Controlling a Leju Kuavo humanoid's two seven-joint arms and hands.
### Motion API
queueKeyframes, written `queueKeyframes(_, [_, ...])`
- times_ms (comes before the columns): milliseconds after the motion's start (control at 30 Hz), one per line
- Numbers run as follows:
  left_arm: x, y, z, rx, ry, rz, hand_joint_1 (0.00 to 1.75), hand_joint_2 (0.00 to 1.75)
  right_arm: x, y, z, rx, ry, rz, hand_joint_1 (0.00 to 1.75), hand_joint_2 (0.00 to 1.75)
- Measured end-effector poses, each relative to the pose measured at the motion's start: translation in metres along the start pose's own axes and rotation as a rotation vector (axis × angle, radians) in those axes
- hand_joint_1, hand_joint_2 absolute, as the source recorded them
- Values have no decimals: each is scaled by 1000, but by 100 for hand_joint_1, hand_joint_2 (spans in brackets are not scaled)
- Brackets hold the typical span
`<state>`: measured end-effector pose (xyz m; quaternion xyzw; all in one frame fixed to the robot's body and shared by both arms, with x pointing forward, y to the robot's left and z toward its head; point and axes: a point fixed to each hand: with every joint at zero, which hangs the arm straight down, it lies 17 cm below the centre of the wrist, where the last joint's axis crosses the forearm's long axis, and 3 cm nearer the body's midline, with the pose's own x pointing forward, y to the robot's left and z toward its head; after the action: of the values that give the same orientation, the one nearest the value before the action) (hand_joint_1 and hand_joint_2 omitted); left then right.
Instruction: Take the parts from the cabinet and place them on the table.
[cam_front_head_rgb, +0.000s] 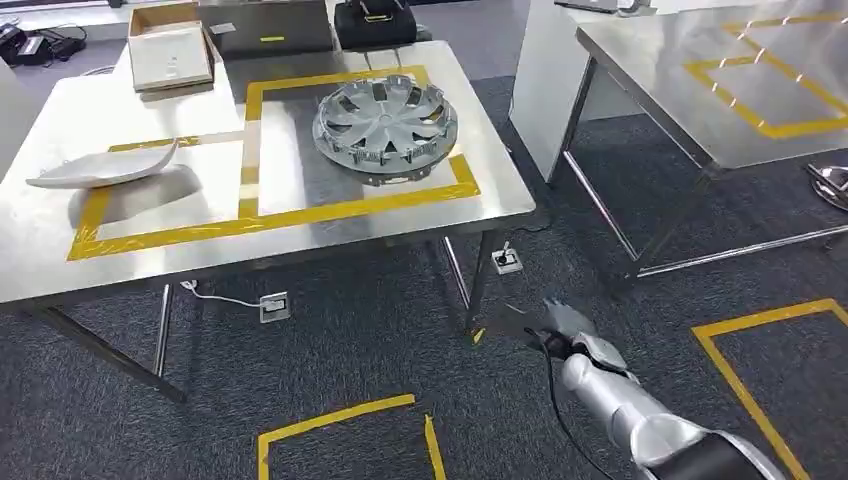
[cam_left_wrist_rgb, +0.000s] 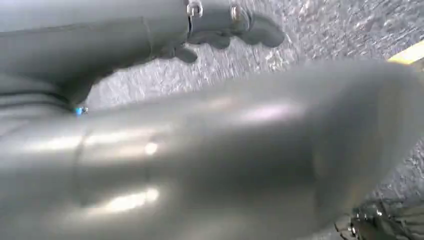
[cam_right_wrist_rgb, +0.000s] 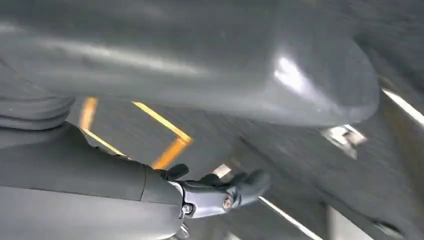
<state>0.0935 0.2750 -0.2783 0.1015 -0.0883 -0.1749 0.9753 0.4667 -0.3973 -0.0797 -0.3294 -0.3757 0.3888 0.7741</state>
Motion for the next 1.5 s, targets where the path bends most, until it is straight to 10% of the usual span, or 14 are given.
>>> queueKeyframes(367, [8, 9, -1, 18, -14, 6, 0, 0, -113, 137, 68, 304, 314, -176, 0, 0])
queueKeyframes(733, [-15, 4, -1, 16, 18, 12, 0, 0, -158, 329, 241, 671, 802, -835, 0, 0])
queueKeyframes(1167, [-18, -4, 1, -2, -15, 1, 0, 0, -120, 371, 271, 542, 1013, -1333, 0, 0])
queueKeyframes(1500, [-9, 9, -1, 31, -55, 5, 0, 0, -106, 373, 269, 585, 928, -1303, 0, 0])
